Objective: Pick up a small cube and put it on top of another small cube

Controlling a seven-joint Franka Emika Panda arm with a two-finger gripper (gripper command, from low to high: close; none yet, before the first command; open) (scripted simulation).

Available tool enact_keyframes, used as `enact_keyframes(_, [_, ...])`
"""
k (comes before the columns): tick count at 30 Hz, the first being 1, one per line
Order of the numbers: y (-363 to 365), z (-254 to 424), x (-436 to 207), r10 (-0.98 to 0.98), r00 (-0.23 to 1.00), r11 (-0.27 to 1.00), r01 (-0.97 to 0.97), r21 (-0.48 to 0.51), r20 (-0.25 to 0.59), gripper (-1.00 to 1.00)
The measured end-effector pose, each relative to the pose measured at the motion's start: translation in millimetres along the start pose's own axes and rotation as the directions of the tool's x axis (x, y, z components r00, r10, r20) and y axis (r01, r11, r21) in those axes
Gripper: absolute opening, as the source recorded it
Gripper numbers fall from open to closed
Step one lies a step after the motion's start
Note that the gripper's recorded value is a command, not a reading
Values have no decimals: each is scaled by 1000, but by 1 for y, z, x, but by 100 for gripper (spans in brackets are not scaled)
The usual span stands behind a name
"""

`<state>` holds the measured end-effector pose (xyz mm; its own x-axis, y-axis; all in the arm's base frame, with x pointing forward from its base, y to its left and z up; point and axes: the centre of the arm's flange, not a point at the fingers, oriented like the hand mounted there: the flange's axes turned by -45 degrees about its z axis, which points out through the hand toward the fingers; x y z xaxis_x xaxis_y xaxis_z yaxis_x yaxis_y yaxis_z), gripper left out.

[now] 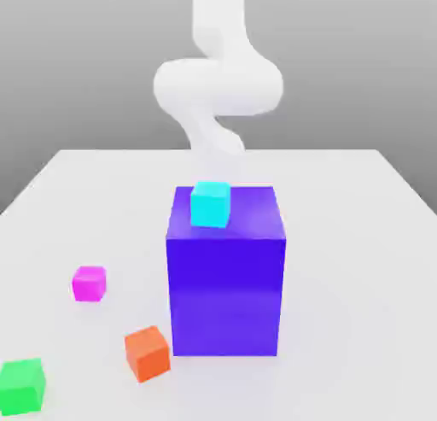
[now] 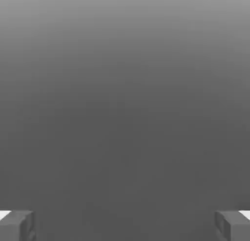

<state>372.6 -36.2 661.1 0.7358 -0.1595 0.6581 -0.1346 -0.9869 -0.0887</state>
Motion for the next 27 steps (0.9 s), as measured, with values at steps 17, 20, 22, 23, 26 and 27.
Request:
enact_keyframes(17, [250,253,-322,959,274,259,-760,-596,68,0])
enact_keyframes(20, [266,262,-379,990,141,100,-748,-656,-10,0])
enact_keyframes(22, [274,265,-391,993,118,67,-747,-662,-32,0])
enact_keyframes(23, [273,269,-393,992,125,75,-745,-663,-28,0])
enact_keyframes(26, [274,279,-400,991,129,79,-743,-664,-27,0])
enact_keyframes(27, [275,282,-403,991,130,79,-743,-664,-27,0])
